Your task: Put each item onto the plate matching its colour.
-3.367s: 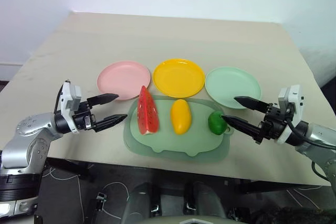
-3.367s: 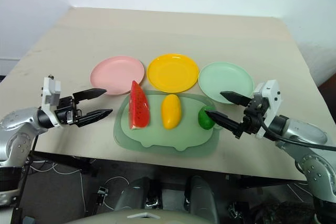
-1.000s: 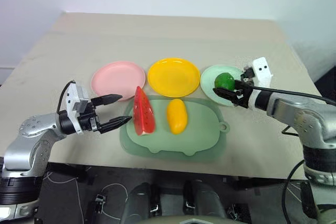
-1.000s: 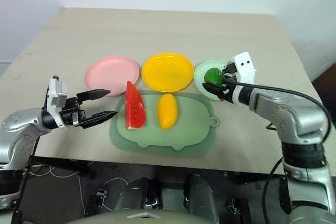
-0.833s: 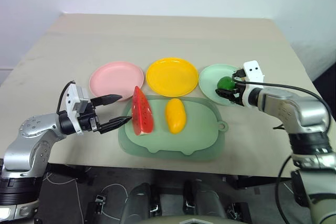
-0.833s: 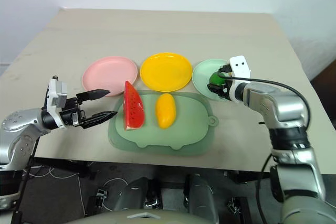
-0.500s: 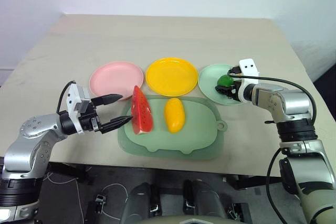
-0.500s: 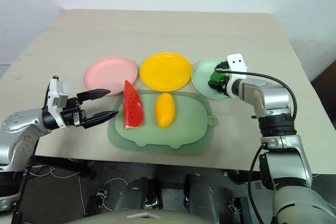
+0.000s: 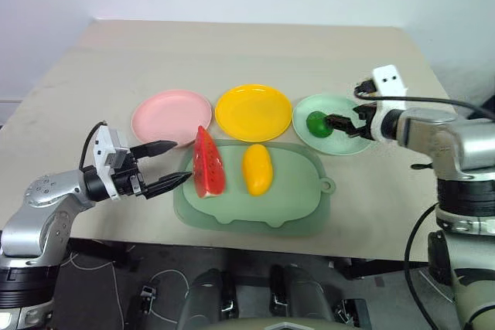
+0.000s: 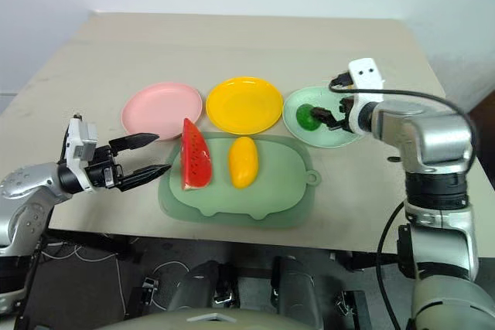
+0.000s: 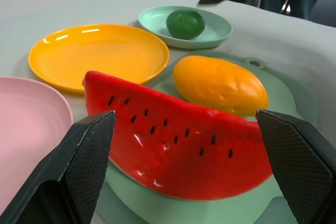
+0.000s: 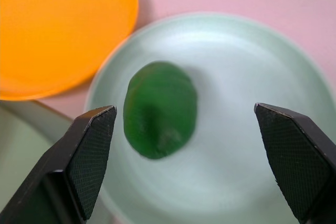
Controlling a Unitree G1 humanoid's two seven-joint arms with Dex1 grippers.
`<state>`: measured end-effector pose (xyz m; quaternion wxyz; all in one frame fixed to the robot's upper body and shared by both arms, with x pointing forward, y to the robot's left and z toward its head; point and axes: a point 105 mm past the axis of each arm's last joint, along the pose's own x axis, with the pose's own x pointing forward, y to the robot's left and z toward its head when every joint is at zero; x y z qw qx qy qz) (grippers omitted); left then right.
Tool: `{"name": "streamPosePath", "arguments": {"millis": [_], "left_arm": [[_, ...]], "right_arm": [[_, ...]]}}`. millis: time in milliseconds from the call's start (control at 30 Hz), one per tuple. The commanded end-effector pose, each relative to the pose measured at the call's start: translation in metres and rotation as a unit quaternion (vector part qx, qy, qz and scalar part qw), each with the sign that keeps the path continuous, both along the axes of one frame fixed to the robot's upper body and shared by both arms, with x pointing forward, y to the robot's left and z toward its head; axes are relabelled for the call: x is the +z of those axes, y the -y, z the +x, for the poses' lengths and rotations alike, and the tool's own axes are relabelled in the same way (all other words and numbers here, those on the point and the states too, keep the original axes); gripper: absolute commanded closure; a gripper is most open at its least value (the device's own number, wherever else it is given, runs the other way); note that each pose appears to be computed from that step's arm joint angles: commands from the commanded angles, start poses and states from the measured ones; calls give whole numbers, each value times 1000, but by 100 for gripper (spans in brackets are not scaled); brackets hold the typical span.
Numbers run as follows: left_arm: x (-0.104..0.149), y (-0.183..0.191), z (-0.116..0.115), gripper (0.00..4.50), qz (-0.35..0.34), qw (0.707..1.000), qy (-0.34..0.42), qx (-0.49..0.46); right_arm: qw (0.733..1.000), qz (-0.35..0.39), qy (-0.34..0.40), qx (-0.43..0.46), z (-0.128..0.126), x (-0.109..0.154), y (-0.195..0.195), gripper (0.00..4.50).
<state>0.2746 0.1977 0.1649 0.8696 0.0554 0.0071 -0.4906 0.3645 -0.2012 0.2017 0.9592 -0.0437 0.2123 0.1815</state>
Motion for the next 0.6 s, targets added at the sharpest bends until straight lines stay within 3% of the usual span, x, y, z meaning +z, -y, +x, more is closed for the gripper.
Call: {"name": "streamPosePath", "arguments": {"millis": [33,300,600], "left_arm": [[13,1,0,0,5,1000,29,-3],[16,7,8,0,2,999,32,-13],[21,16,11,0,4,999,33,-26]], "right_arm": [[998,34,10,49,-17,24,-27,4],[975,108,-29,191,-45,16,-108,4],[964,122,-102,215,-47,-14,-145,4]]}}
